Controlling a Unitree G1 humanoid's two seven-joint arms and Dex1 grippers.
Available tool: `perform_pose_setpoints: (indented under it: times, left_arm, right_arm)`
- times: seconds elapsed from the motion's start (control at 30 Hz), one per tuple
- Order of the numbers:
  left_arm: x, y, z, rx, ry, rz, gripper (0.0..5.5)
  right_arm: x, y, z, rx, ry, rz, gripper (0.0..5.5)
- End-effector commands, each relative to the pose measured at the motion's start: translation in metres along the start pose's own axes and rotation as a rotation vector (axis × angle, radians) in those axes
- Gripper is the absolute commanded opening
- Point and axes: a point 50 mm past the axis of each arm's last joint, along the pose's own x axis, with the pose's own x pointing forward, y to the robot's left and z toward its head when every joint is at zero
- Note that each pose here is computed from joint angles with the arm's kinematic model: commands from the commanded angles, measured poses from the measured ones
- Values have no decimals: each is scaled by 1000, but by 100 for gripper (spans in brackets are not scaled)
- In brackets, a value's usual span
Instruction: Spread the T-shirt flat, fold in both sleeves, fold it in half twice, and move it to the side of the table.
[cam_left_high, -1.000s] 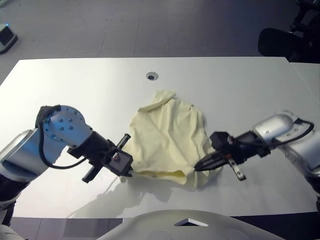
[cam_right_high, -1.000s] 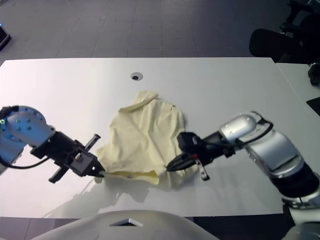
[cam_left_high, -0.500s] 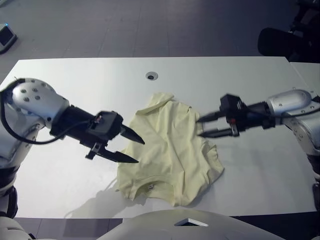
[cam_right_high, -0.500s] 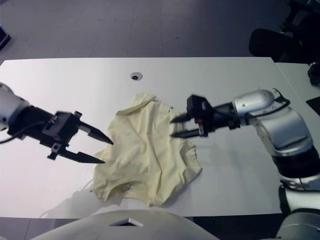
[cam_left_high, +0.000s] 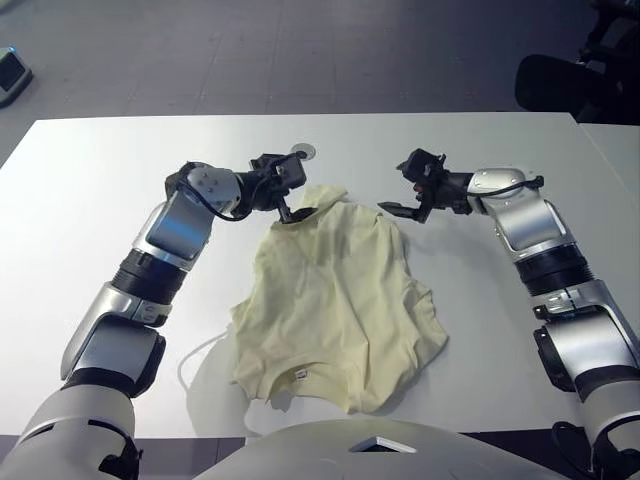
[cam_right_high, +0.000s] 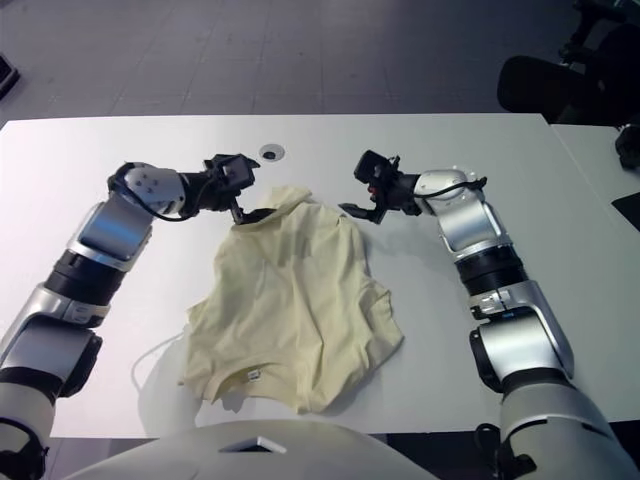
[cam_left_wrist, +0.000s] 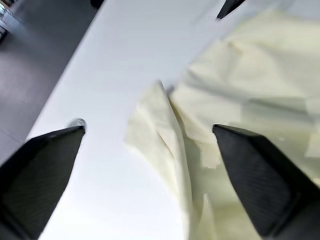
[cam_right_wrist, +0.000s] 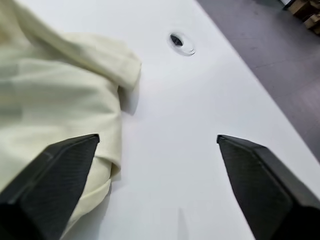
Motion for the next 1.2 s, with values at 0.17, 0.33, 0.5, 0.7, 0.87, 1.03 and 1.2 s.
perform_pose_setpoints:
  times: [0.17,0.33,0.5,0.7,0.87,1.03,1.2]
  left_arm:
    - [5,-15,-36,32,128,-9,540]
    - [-3,-12,-67,-41,223,90,540]
    - [-19,-15,-90,-155,276,176,540]
    - [-24,-23,-99,-196,305,184,540]
    - [-22,-17,-89,-222,257,196,540]
    - [-22,-17,-60,-239,145,169,540]
    - [-31,-12,-25,-223,38,150,540]
  right_arm:
    - [11,17,-15,-92,62,70,538]
    - [8,17,-22,-115,82,71,538]
    - [4,16,-29,-161,117,68,538]
    - [-2,32,-41,-179,156,166,538]
    - [-11,28,-30,-110,50,92,538]
    - [-37,0,-16,-67,-50,-97,538]
    - [-59,7,-41,-106,53,-81,538]
